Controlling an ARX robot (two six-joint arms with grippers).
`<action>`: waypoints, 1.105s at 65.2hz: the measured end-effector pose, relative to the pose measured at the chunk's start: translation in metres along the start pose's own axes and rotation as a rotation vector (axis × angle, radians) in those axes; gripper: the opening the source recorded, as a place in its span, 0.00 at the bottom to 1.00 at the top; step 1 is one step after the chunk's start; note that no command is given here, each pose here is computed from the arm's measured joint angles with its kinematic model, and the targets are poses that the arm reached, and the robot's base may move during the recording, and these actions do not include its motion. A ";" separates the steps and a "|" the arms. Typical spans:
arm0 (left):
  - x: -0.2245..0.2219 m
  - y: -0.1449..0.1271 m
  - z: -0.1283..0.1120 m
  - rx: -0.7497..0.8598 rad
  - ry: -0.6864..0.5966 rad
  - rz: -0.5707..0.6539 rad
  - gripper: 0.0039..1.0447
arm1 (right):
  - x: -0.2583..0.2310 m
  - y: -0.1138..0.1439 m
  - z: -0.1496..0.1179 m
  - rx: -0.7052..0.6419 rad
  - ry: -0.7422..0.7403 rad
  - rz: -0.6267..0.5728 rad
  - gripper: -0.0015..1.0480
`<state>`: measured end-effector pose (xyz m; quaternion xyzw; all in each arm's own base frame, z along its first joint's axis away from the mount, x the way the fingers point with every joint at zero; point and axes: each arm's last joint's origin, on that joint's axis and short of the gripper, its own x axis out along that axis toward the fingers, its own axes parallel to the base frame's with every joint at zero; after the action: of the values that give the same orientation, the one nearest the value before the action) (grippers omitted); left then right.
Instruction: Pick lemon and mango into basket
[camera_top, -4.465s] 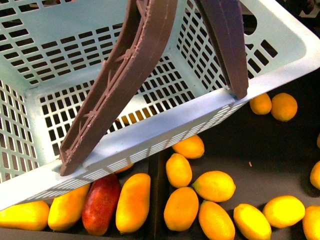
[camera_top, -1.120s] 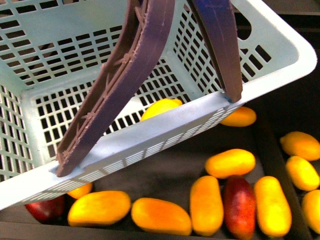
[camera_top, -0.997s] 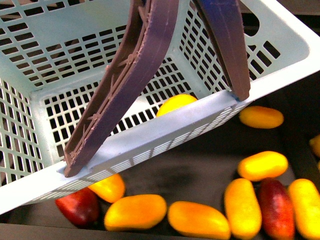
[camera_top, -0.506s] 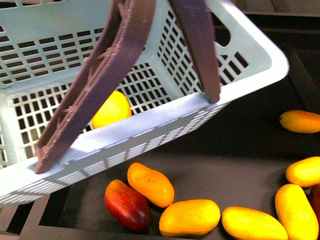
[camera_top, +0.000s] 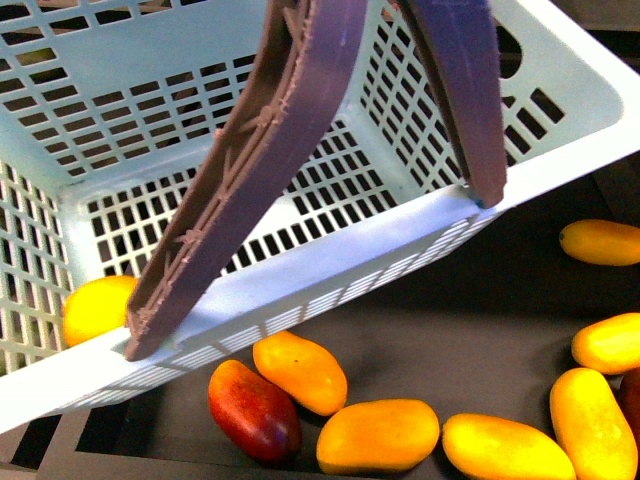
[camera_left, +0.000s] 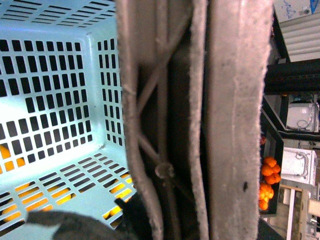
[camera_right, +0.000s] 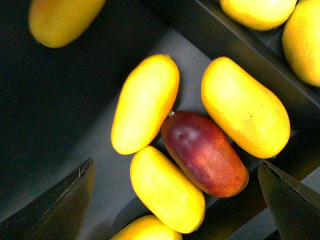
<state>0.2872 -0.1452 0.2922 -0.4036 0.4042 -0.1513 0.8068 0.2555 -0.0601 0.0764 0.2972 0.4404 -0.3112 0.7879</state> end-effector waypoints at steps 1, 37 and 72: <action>0.000 0.000 0.000 0.001 -0.003 0.002 0.13 | 0.006 0.000 -0.001 0.006 0.013 -0.008 0.92; 0.000 0.000 0.000 0.000 0.010 -0.007 0.13 | 0.082 0.025 0.001 0.066 0.106 -0.071 0.92; 0.000 0.000 0.000 0.000 0.010 -0.007 0.13 | 0.127 0.053 0.003 0.089 0.139 -0.102 0.92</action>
<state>0.2869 -0.1457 0.2922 -0.4042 0.4070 -0.1561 0.8041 0.3502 -0.0577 -0.0234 0.3299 0.4943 -0.3490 0.7246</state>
